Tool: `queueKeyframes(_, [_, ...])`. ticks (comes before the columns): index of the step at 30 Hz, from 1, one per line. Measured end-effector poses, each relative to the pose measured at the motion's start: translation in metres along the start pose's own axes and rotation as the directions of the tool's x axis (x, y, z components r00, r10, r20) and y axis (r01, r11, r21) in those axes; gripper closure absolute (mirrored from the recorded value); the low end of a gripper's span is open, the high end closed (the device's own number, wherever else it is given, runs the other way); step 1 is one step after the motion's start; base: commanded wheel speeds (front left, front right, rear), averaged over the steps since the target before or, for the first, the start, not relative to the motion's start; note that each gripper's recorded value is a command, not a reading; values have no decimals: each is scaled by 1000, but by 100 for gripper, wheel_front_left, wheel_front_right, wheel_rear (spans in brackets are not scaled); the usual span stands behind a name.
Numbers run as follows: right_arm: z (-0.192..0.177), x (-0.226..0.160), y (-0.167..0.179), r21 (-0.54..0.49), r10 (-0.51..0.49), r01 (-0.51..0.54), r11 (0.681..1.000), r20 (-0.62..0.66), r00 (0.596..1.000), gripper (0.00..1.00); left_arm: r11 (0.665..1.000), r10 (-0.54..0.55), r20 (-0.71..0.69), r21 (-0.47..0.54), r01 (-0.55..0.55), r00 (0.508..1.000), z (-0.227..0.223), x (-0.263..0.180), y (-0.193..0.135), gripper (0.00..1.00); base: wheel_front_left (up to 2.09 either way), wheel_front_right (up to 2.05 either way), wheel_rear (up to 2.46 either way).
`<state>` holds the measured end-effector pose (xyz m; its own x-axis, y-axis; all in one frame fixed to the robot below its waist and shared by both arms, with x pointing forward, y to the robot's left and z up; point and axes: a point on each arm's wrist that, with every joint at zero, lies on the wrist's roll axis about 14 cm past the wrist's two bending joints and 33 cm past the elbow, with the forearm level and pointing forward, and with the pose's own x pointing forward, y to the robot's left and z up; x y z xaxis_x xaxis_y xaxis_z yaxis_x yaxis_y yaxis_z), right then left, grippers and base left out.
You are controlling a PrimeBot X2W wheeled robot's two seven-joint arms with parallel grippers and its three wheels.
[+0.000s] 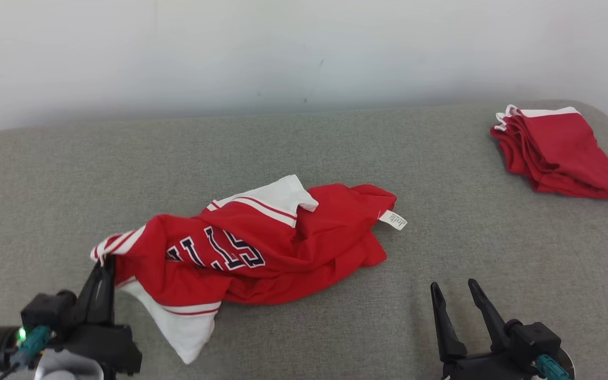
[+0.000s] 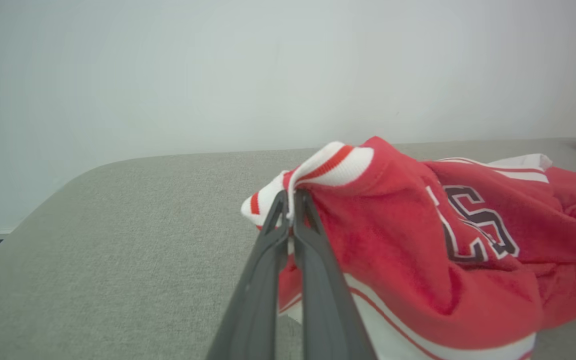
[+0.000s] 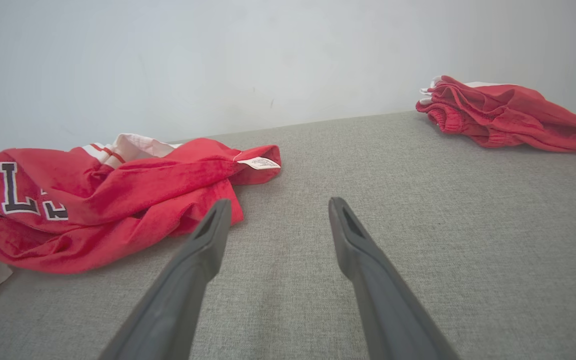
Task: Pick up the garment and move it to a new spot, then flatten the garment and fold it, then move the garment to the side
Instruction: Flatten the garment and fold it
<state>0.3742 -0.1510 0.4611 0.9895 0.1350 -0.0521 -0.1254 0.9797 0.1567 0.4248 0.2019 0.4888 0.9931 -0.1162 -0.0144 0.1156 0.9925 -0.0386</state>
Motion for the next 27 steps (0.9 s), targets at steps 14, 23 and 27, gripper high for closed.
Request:
queueKeyframes(14, [-3,-3,-10,9,-32,33,999,-8,999,0,1000,-3,-44,-13,3,999,-11,18,-3,0,0,0,0])
queueKeyframes(23, [1,4,1,8,4,-4,1000,3,1000,0,993,111,-30,-35,-112,993,-16,-25,23,0,0,0,0])
queueKeyframes(27, [-1,8,8,9,26,-26,1000,-1,1000,0,986,155,-62,-49,-158,986,-29,-44,30,0,0,0,0])
